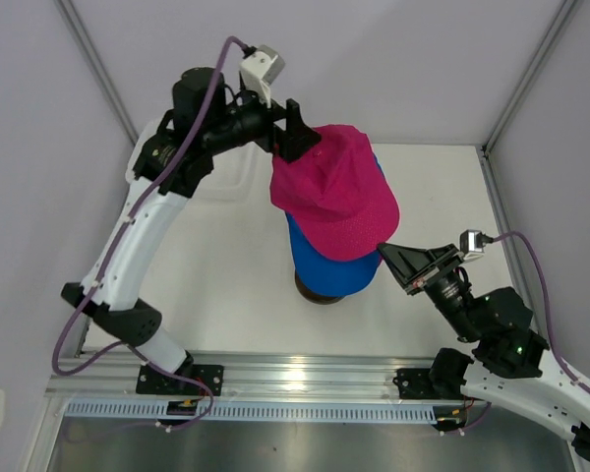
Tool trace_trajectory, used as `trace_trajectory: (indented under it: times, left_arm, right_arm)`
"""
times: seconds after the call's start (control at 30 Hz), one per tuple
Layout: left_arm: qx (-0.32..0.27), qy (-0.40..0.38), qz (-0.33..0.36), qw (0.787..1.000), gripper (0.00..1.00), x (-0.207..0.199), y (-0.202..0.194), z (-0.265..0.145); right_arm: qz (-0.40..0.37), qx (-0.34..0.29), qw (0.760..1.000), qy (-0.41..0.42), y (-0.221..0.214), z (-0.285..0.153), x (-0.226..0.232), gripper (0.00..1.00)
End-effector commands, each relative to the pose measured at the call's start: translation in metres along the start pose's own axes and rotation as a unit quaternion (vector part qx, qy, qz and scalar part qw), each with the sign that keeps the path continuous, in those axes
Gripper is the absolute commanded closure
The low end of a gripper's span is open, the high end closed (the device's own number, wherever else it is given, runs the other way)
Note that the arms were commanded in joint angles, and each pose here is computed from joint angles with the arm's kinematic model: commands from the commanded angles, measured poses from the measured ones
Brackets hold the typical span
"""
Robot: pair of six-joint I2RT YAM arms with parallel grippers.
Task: Stack the hats
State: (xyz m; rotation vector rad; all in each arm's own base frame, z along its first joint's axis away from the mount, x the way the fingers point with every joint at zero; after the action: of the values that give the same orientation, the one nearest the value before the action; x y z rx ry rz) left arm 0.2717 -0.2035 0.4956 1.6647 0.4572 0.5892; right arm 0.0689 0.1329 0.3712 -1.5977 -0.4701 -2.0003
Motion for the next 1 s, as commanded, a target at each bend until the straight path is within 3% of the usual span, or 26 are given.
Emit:
trace_trajectory:
  times: [0.0,0.33,0.63,0.83,0.97]
  left_arm:
    - [0.03,-0.001,0.004,1.0,0.01,0.0,-0.002,0.009]
    - [0.024,0.011,-0.004,1.0,0.0,-0.004,-0.002,0.034]
    - [0.012,-0.006,0.003,1.0,0.01,-0.004,0.0,0.038]
    - [-0.002,-0.037,0.011,0.999,0.01,-0.008,0.002,0.042]
    - [-0.017,-0.064,0.027,0.997,0.01,-0.012,0.008,0.033]
  right_arm:
    - [-0.018,0.027,0.999,-0.02,-0.005,-0.001,-0.005,1.0]
    - [-0.112,0.077,0.988,-0.076,-0.012,-0.002,-0.034,1.0]
    - [-0.203,0.161,0.96,-0.103,-0.032,0.011,-0.079,1.0]
    - [-0.239,0.172,0.951,-0.099,-0.032,0.002,-0.09,1.0]
    - [-0.241,0.12,0.96,-0.079,-0.015,-0.008,-0.055,0.98]
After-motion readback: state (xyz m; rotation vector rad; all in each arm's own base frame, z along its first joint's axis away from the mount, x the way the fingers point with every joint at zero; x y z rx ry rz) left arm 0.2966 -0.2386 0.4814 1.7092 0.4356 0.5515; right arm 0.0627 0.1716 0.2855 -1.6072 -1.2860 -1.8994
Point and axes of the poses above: each gripper's point midway between its finger pads, its own z axis out along the fingers, its own x axis along the line the jaws close on, y = z × x, the point moved 10 cm from there along -z, back along the fingers, and after that the axes turned 13 degrees about z, right-handed, at the moved point
